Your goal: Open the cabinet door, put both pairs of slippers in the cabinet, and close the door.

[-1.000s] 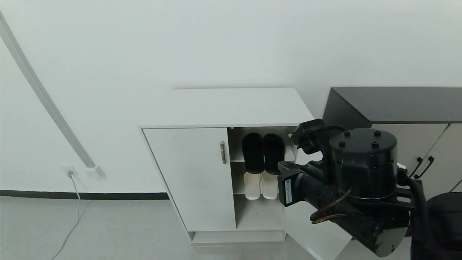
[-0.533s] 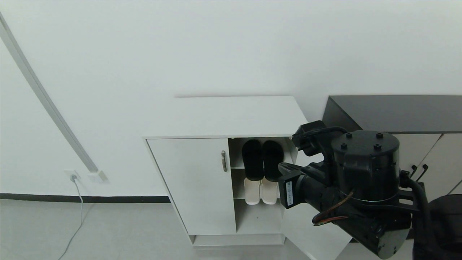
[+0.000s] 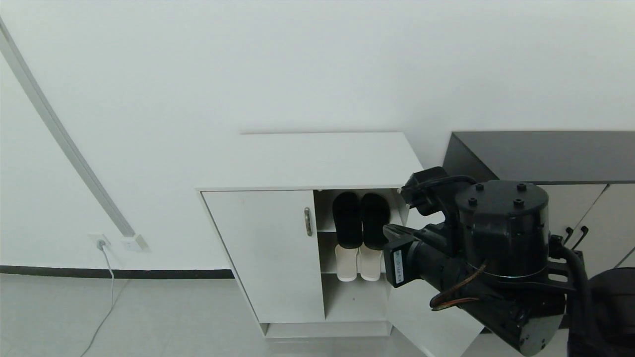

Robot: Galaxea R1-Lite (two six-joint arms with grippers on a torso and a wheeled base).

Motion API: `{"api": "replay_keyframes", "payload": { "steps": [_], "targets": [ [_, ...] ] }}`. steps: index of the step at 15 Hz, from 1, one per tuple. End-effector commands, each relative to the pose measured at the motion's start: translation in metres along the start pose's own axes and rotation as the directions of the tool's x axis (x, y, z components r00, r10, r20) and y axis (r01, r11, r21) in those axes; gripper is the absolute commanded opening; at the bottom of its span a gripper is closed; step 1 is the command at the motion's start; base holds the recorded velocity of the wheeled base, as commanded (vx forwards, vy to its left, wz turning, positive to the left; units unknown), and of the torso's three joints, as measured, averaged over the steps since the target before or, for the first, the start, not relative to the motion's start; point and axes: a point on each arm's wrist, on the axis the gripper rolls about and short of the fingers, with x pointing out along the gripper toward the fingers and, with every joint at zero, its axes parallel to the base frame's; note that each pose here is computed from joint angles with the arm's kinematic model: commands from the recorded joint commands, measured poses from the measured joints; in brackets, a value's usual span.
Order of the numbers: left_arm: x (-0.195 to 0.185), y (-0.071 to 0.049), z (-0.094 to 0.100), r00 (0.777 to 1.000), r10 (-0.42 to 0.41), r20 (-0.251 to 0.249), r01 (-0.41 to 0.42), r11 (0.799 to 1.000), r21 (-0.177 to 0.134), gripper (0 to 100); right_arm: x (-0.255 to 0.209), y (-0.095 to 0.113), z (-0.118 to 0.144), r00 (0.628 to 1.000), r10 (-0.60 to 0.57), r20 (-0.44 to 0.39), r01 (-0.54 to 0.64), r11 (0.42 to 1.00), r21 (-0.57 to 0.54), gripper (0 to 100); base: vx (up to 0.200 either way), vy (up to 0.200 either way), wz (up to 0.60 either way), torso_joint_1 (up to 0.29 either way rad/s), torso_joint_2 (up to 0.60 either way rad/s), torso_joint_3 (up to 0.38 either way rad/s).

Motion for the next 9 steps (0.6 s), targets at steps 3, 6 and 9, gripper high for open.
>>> {"api": "replay_keyframes", "payload": {
  "steps": [3,6,9],
  "targets": [
    [0.0000,0.0000,0.0000,1.000,0.000,0.000,0.000,1.000,0.000,0,-0.0017,-0.0011,0.0018,1.000,-0.001,0.006,0.001,1.000,0.001,0,0.000,0.000,-0.60,-0.001,-0.01,0.004],
    [0.0000,0.0000,0.0002,1.000,0.000,0.002,0.000,1.000,0.000,0,-0.0011,-0.0033,0.0025,1.000,-0.009,0.009,0.009,1.000,0.003,0,0.000,0.000,-0.60,0.006,0.00,0.001],
    [0.0000,0.0000,0.0002,1.000,0.000,0.002,0.000,1.000,0.000,0,0.0027,-0.0092,0.0028,0.999,-0.033,0.008,0.033,0.999,0.004,0,0.000,0.000,0.00,0.000,0.00,0.000]
  ]
}}
